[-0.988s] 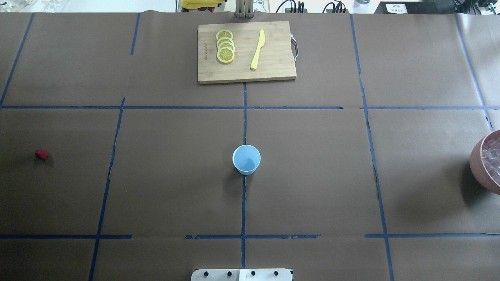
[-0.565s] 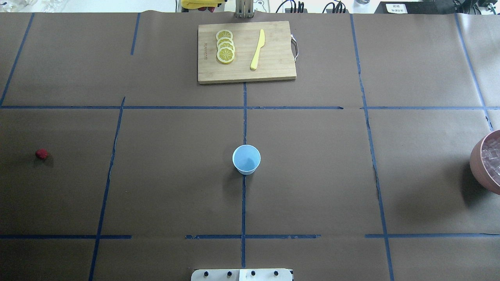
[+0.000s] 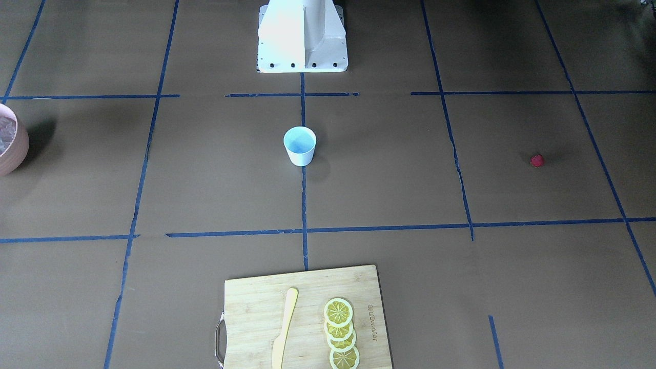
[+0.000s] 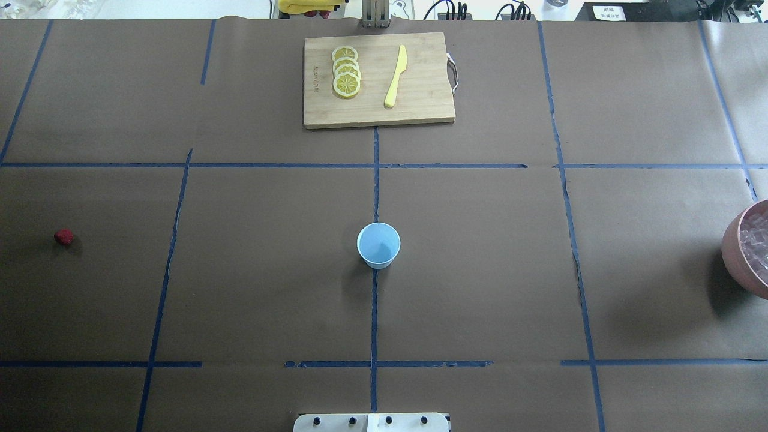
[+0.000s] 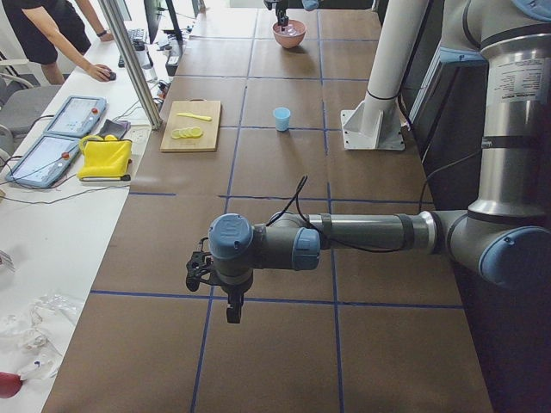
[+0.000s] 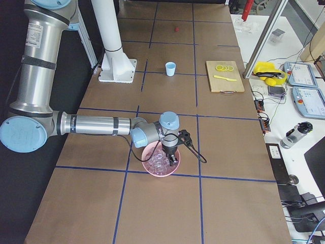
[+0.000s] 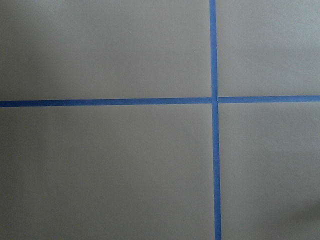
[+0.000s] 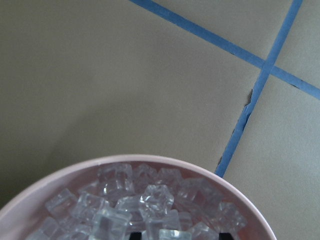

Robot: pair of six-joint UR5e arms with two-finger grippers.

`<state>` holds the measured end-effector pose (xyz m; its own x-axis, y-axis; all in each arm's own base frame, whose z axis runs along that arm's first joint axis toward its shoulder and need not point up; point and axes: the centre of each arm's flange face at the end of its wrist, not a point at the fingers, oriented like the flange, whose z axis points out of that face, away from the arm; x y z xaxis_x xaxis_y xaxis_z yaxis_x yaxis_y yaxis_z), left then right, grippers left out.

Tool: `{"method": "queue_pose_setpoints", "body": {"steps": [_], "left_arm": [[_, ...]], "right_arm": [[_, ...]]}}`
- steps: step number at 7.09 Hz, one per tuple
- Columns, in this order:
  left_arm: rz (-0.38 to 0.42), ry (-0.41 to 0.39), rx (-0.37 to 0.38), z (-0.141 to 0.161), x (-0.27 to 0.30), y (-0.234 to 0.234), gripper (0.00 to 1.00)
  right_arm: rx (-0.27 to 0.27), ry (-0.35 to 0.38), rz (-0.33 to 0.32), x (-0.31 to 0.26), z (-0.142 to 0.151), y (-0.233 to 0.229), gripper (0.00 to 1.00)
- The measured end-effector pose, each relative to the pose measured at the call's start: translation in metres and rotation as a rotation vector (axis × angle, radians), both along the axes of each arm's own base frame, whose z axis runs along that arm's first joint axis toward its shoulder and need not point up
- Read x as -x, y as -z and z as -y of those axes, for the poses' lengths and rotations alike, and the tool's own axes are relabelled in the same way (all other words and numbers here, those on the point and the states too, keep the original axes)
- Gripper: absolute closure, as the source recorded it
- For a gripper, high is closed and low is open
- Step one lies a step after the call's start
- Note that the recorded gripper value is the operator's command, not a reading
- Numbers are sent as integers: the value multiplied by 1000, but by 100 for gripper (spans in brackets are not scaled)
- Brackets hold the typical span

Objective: Put ice and strawberries in cup
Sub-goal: 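Grasp a clear ice cube with the right gripper and lift it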

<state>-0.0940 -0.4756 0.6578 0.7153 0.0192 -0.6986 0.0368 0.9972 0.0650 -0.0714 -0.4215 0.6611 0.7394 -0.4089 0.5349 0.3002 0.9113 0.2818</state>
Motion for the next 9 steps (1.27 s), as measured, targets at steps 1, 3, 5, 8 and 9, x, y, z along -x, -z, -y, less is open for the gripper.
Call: {"method": "queue_pose_setpoints", "body": {"steps": [1, 3, 5, 8, 9], "left_arm": [[0, 1, -1, 0, 0, 1, 0], [0, 3, -2, 1, 0, 2, 0], [-1, 5, -2, 1, 0, 4, 0], [-1, 8, -6, 1, 1, 8, 0], [-1, 8, -12, 1, 1, 12, 0]], "right_arm": [[3, 3, 0, 1, -1, -1, 41], [10, 6, -2, 0, -5, -4, 43], [14, 7, -3, 0, -7, -6, 51], [13, 6, -6, 0, -7, -6, 98], [10, 6, -6, -1, -7, -5, 100]]}}
